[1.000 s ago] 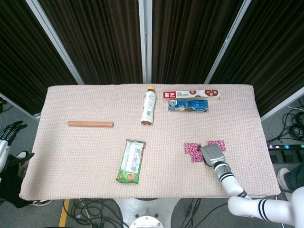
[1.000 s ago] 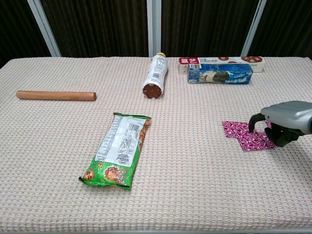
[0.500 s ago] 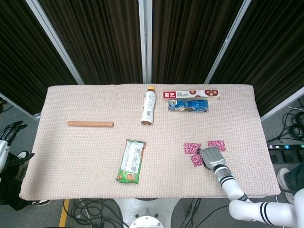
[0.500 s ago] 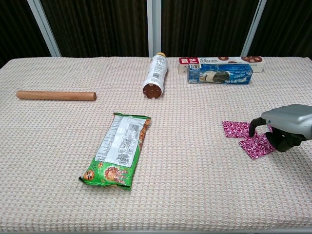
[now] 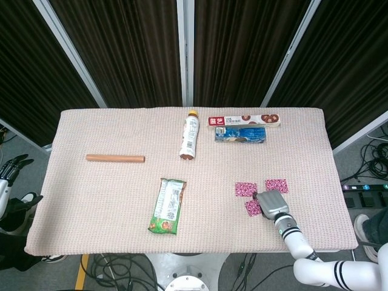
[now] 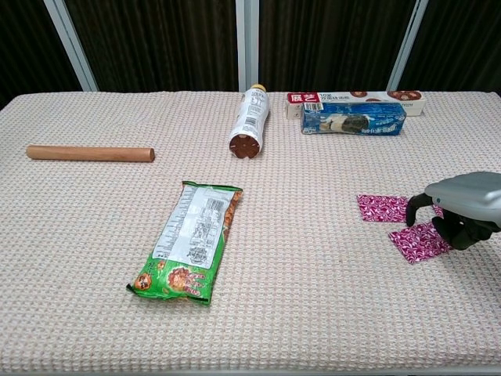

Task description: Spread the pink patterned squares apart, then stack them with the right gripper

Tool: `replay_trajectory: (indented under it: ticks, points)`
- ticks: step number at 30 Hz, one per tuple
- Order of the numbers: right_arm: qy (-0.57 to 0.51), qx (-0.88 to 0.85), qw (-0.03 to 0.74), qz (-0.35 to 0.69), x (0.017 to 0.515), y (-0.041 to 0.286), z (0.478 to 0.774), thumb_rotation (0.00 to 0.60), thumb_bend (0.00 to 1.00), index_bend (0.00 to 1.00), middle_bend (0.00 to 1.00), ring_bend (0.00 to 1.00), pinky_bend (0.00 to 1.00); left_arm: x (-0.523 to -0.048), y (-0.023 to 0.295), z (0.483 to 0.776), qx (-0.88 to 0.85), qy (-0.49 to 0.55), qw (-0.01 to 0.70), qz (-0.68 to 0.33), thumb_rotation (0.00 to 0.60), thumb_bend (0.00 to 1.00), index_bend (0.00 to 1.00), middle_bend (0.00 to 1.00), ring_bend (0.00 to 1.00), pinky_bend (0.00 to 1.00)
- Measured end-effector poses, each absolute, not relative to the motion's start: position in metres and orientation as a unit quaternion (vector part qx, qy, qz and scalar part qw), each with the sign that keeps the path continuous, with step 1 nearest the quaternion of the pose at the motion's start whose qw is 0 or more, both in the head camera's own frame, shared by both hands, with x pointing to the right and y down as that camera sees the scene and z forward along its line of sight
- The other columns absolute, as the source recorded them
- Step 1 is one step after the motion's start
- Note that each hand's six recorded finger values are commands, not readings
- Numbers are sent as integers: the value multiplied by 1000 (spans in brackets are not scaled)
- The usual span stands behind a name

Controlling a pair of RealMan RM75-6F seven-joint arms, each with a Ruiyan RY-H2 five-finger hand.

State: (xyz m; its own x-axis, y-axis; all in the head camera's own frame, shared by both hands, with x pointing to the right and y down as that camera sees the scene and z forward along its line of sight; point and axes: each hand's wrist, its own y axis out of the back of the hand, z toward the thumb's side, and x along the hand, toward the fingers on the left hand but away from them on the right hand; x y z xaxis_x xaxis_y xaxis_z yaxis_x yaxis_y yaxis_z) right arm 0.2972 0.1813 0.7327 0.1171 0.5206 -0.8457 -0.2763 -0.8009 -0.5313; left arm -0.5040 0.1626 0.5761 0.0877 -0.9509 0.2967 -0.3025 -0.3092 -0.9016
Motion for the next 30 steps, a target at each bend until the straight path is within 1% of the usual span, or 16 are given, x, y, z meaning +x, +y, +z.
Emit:
replay_trajectory:
  ticks: [8,10,11,13,15,18,19,21,25,30]
  points:
    - [-97,-681,304,659,298,180,729,600,738,309,1000,1000,971,-504,163,577,-654,479,340,-476,600,64,230,225,165,264]
    - [-107,-682,304,656,297,177,727,600,687,309,1000,1000,971,-505,163,577,-654,480,339,-477,600,64,230,226,165,264]
    - [-115,-683,306,653,295,174,726,600,620,309,1000,1000,971,-505,163,577,-653,480,339,-477,600,64,230,226,165,264]
    - [-132,-684,312,646,292,167,723,600,448,323,1000,1000,971,-506,163,577,-653,481,339,-477,600,64,230,226,165,264]
    - [-157,-683,322,636,288,157,719,600,249,386,1000,1000,970,-507,163,577,-652,482,339,-478,600,64,230,226,165,264]
    - [-187,-678,348,620,282,141,715,600,51,445,1000,1000,970,-508,163,577,-651,483,338,-478,600,64,231,226,165,264]
    - [-194,-675,356,617,281,137,714,600,15,452,1000,1000,970,-508,163,577,-650,484,338,-478,600,64,231,226,165,264]
    - [-206,-668,370,612,280,127,716,600,0,462,1000,1000,970,-509,163,577,-650,484,338,-479,600,64,231,226,165,264]
    - [-211,-659,386,610,275,115,724,600,0,493,1000,1000,970,-511,163,578,-649,484,336,-481,600,64,231,226,165,264]
    - [-203,-651,385,622,267,113,741,600,0,535,1000,1000,973,-513,162,579,-648,485,335,-482,600,64,230,225,165,264]
